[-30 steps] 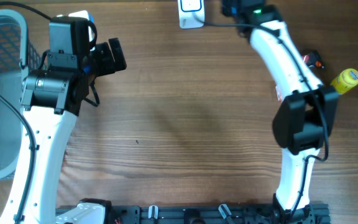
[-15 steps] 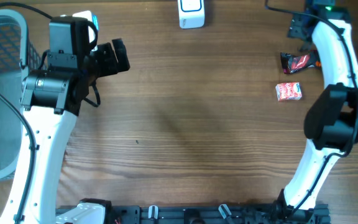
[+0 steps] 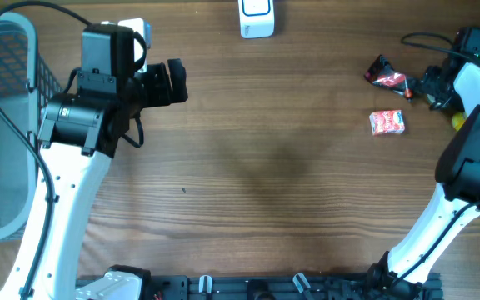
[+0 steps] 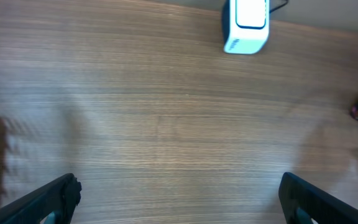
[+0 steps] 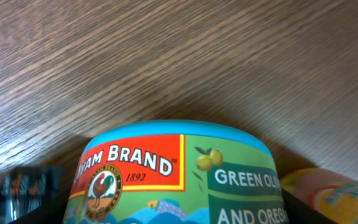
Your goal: Scan the item barcode
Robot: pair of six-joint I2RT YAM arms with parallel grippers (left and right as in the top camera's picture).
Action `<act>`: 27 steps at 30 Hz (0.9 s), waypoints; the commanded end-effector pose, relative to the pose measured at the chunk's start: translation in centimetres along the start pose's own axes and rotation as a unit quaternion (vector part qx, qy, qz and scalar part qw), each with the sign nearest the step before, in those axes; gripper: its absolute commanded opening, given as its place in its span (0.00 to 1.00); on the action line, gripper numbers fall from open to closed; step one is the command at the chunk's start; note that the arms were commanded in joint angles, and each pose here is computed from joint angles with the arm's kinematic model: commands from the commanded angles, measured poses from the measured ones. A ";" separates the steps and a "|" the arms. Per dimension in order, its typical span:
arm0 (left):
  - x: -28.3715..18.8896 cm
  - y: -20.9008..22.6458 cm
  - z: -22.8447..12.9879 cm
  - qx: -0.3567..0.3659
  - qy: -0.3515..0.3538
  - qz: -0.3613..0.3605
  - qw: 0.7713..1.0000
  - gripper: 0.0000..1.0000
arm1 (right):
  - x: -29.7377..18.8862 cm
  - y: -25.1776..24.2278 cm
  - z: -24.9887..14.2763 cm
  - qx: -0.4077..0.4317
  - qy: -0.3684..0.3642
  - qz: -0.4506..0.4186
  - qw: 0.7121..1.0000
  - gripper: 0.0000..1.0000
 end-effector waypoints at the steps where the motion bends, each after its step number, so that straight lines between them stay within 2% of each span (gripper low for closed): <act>1: -2.5 0.9 0.9 0.010 -0.040 0.023 0.999 1.00 | 0.4 1.0 0.0 0.004 -0.002 0.018 1.000 0.87; 2: -3.4 1.1 1.0 0.009 -0.051 0.025 0.998 1.00 | 0.4 1.0 0.1 0.004 -0.004 0.018 1.000 1.00; 8: -8.5 1.0 1.4 0.014 -0.106 0.004 0.994 1.00 | 0.3 1.2 1.1 0.008 -0.024 0.021 0.999 1.00; 13: -12.8 1.1 1.5 0.035 -0.158 -0.009 0.987 1.00 | -2.6 3.2 3.1 0.009 -0.064 0.099 0.993 1.00; 17: -18.4 3.1 1.6 0.039 -0.254 0.067 0.964 1.00 | -9.3 2.7 6.5 0.013 -0.145 0.125 0.981 1.00; 21: -21.8 3.6 -0.2 0.061 -0.287 0.078 0.953 1.00 | -17.4 1.0 8.5 0.019 -0.224 0.124 0.967 1.00; 24: -22.9 3.9 -1.0 0.066 -0.302 0.085 0.947 0.99 | -24.9 0.0 8.2 -0.010 -0.280 0.134 0.950 1.00; 27: -23.9 4.4 -1.2 0.059 -0.326 0.105 0.938 1.00 | -33.6 -1.4 5.9 -0.027 -0.340 0.139 0.930 1.00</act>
Point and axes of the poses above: each gripper's point midway between its finger pads, its own x axis out along the fingers, its own y axis along the line the jaws close on, z = x × y, the point moved 1 cm from there along -x, back along the fingers, and after that the axes turned 8 degrees about -x, right-handed, at the moved point
